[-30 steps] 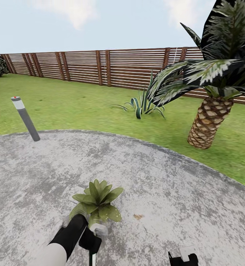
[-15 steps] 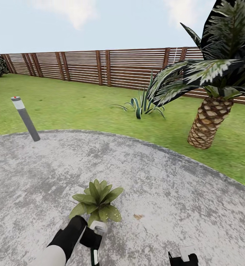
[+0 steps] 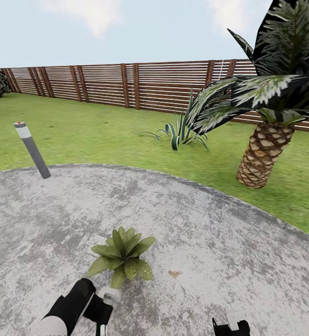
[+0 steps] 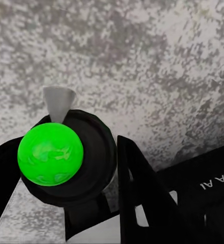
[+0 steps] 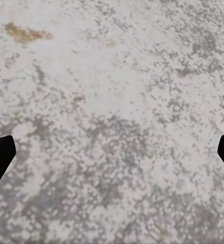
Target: Pick up the pesticide atomizer in the garden and spray insectifuge to fully cover both potted plants in the garden.
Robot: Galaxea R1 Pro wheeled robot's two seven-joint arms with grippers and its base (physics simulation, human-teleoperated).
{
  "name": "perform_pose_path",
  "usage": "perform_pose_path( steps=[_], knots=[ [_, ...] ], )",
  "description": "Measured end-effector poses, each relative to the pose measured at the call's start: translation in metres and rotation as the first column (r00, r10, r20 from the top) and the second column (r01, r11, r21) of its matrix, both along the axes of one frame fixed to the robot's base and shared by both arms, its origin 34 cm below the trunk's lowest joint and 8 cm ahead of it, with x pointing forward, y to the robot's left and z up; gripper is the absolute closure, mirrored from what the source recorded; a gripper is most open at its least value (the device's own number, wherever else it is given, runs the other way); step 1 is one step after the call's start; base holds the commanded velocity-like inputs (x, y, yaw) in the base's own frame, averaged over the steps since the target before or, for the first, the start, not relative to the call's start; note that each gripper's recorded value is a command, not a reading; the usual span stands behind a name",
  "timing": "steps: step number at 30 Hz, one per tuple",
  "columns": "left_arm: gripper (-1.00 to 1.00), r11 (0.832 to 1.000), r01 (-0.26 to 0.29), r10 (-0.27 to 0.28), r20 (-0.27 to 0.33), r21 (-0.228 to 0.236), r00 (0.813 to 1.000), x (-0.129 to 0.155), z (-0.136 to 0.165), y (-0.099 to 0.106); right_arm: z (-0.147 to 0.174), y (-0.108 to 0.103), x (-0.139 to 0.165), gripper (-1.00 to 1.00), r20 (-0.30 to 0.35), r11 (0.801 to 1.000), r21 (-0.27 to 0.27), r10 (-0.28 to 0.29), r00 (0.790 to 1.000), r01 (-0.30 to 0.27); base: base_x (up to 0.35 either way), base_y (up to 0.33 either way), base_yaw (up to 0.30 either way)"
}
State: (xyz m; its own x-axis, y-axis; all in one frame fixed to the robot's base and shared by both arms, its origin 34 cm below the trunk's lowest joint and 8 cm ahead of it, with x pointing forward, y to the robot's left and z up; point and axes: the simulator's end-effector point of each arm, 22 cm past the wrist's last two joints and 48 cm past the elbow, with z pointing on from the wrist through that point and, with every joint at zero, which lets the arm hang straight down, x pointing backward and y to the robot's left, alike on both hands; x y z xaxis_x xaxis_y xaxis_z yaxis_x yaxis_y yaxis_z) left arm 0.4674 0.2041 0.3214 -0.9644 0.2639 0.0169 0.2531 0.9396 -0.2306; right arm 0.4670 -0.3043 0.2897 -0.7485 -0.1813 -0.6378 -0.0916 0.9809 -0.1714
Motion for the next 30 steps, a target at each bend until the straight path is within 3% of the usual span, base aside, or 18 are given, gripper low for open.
perform_pose_path(
  steps=[5,8,12,19,26,30],
  knots=[
    [1.00,1.000,0.012,-0.012,0.020,0.010,1.000,0.015,0.007,0.001,0.000,0.000,0.000,-1.00,0.000,1.000,0.000,0.001,1.000,-0.001,0.063,0.138,0.000],
    [1.00,0.997,0.076,-0.076,0.018,0.028,0.997,0.014,0.007,-0.003,0.000,0.000,0.000,-1.00,0.000,1.000,0.000,0.001,1.000,-0.001,0.009,0.018,0.000],
    [1.00,0.989,0.142,-0.142,0.011,-0.037,0.990,0.017,0.016,-0.022,0.000,0.000,0.000,-1.00,0.000,1.000,0.000,0.001,1.000,-0.001,0.001,0.002,0.000],
    [1.00,0.991,0.133,-0.133,0.011,-0.021,0.991,0.024,0.019,-0.005,0.000,0.000,0.000,-1.00,0.000,1.000,0.000,-0.001,1.000,0.001,-0.013,0.139,-0.014],
    [1.00,0.992,0.126,-0.126,0.015,0.000,0.992,0.032,0.023,0.005,0.000,0.000,0.000,-1.00,0.000,1.000,0.000,-0.001,1.000,0.001,0.032,0.275,-0.270],
    [1.00,0.982,0.176,-0.177,0.006,0.063,0.984,0.031,0.021,0.019,0.000,0.000,0.000,-1.00,0.000,1.000,0.000,-0.001,1.000,0.001,0.040,0.052,-0.245]
  ],
)
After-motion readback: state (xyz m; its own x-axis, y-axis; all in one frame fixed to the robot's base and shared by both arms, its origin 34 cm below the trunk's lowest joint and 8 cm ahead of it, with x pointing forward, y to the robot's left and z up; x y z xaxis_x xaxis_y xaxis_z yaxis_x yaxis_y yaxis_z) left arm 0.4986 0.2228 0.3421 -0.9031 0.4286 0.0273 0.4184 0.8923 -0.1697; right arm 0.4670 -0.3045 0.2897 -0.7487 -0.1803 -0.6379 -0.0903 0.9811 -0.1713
